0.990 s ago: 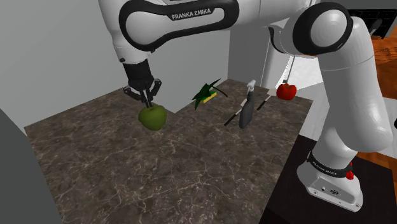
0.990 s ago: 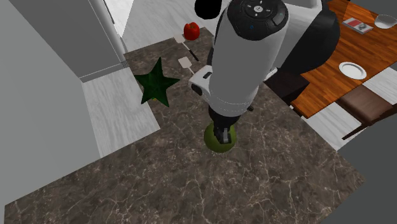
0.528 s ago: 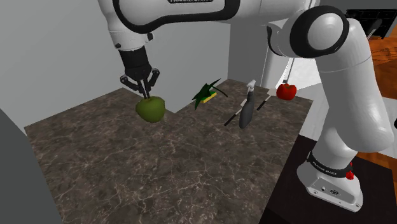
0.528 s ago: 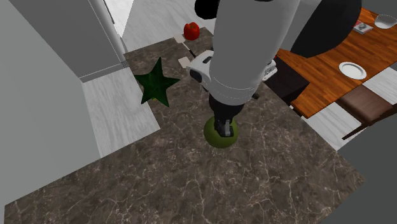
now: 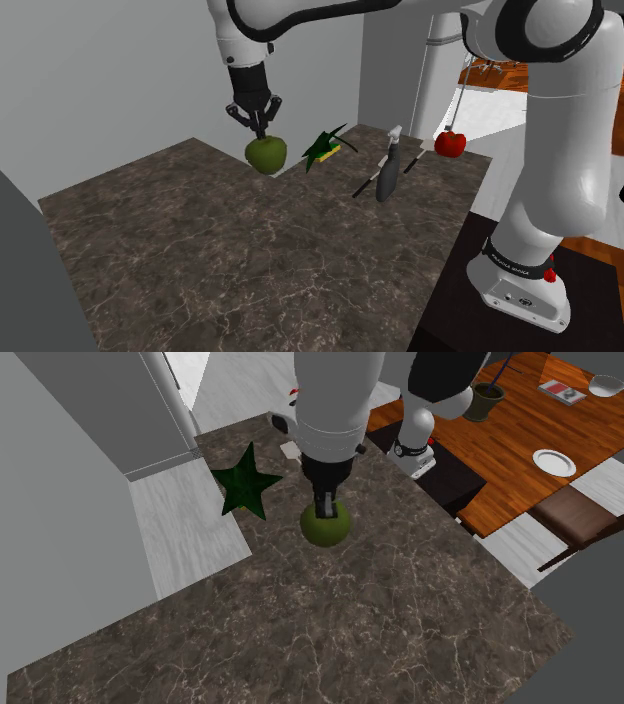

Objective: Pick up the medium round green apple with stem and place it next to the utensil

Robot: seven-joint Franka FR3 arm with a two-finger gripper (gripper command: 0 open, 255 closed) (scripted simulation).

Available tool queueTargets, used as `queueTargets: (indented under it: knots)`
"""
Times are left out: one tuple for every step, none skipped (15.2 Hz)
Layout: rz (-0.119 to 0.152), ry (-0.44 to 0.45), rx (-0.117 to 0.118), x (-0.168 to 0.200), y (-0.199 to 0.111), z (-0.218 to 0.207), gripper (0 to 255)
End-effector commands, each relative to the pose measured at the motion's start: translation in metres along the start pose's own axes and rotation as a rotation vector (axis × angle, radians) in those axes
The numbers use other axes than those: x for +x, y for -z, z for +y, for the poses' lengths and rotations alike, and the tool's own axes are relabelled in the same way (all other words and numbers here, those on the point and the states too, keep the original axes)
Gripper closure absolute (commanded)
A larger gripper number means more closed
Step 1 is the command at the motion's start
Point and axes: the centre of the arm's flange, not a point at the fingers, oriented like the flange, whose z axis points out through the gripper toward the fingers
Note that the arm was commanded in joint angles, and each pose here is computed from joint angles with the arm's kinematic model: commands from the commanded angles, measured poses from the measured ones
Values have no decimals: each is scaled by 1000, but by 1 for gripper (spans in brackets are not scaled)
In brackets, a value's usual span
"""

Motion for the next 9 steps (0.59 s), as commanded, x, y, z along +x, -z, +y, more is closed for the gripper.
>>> queueTargets:
  knots:
    - [0,0,0,11,-1,29,255]
    - [0,0,0,15,-1,41,255]
    - [0,0,0,20,-2,53,255]
    - [0,0,0,24,-2,66,255]
    - [0,0,0,29,-3,78,255]
    - [0,0,0,34,-3,91,255]
    - [0,0,0,38,-4,103,255]
    - [0,0,0,43,-4,115,255]
    - [0,0,0,47,-5,128,255]
